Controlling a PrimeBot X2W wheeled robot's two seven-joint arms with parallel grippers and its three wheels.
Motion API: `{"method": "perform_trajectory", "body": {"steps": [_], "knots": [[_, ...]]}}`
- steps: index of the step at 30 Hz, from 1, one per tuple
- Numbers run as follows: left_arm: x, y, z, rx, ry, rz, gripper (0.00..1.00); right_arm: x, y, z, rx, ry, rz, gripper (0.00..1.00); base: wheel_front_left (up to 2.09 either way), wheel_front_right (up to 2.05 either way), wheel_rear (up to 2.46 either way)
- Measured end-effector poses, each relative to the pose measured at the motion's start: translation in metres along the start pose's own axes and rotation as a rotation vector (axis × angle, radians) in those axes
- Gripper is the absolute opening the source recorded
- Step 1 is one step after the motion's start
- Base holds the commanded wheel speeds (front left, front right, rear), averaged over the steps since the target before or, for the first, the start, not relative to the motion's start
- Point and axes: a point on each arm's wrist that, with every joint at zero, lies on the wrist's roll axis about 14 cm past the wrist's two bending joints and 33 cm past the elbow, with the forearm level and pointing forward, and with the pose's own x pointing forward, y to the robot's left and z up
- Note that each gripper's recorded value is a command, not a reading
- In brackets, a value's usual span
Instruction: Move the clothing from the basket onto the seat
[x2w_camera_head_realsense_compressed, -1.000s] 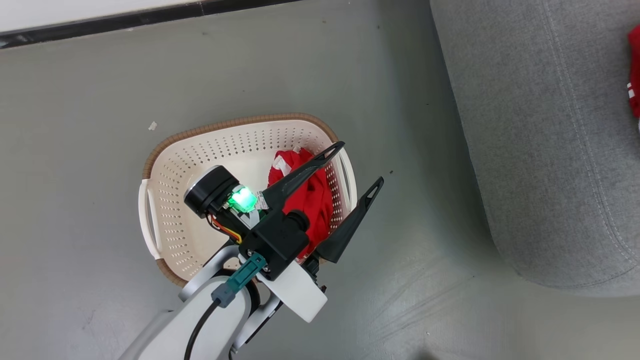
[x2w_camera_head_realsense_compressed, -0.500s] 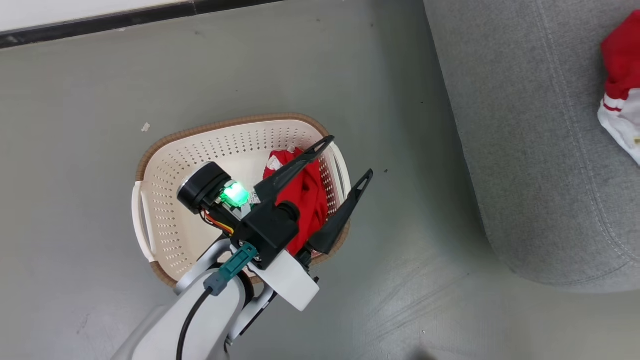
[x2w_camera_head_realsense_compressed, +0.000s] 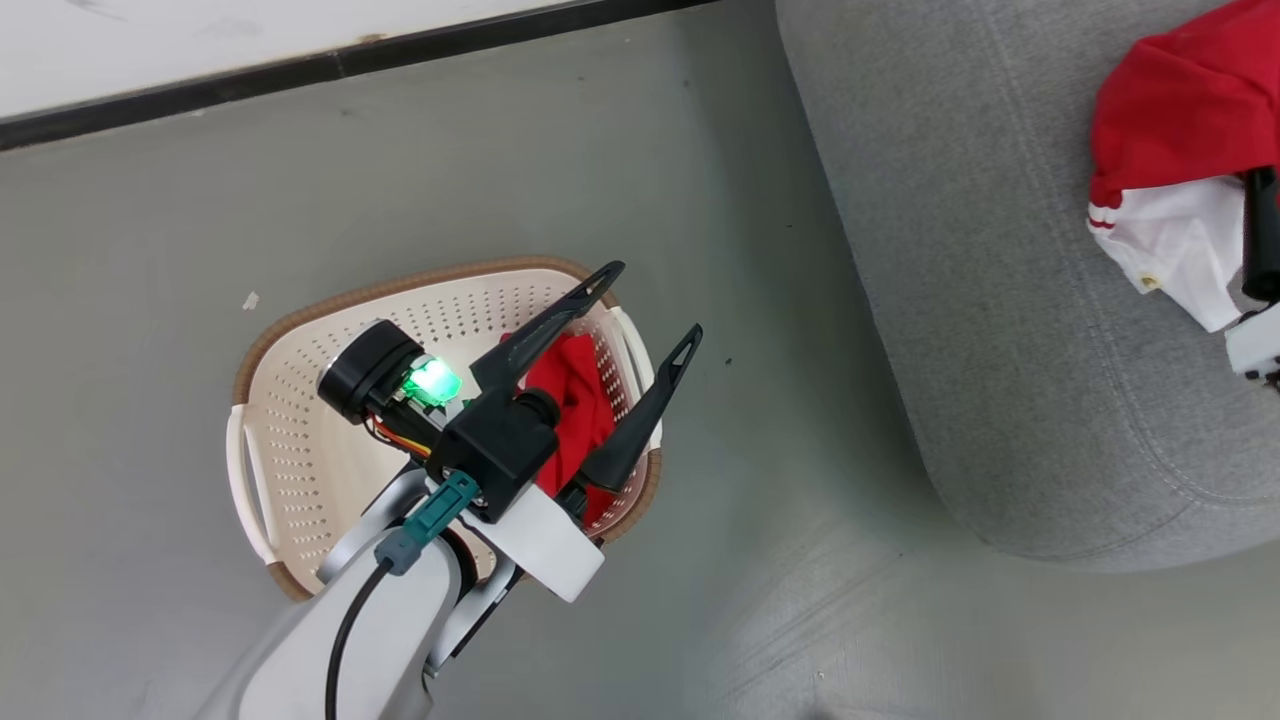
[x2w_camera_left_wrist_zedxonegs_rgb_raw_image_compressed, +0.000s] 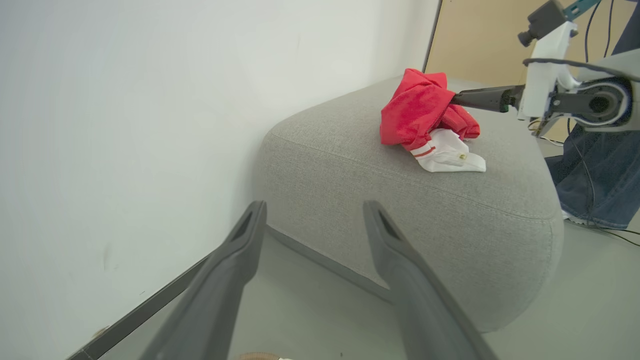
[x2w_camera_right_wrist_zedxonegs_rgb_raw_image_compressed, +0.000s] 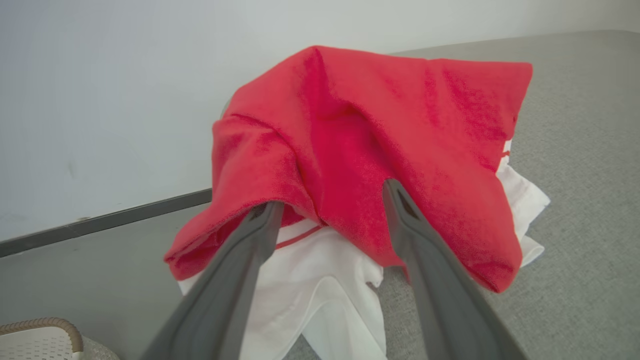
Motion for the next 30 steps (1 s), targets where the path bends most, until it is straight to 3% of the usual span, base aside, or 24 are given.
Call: {"method": "perform_trajectory", "body": {"steps": [8, 13, 22, 30], "knots": [[0.006, -0.01, 0.007, -0.001, -0.019, -0.023, 1.0, -0.032, -0.015, 0.007, -0.008, -0.019, -0.015, 1.0, 0.0, 0.0, 0.0], [0.006, -0.016, 0.012, -0.022, -0.033, -0.019, 1.0, -0.045, -0.016, 0.034, -0.015, -0.098, -0.003, 1.0, 0.0, 0.0, 0.0], [-0.001, -0.007, 0.029, -0.007, -0.084, 0.048, 1.0, -0.052, 0.019, 0.07, -0.014, -0.202, 0.107, 1.0, 0.0, 0.0, 0.0], [-0.027, 0.021, 0.038, 0.027, -0.097, 0.197, 1.0, -0.059, 0.069, 0.09, 0.006, -0.265, 0.247, 1.0, 0.0, 0.0, 0.0]]}}
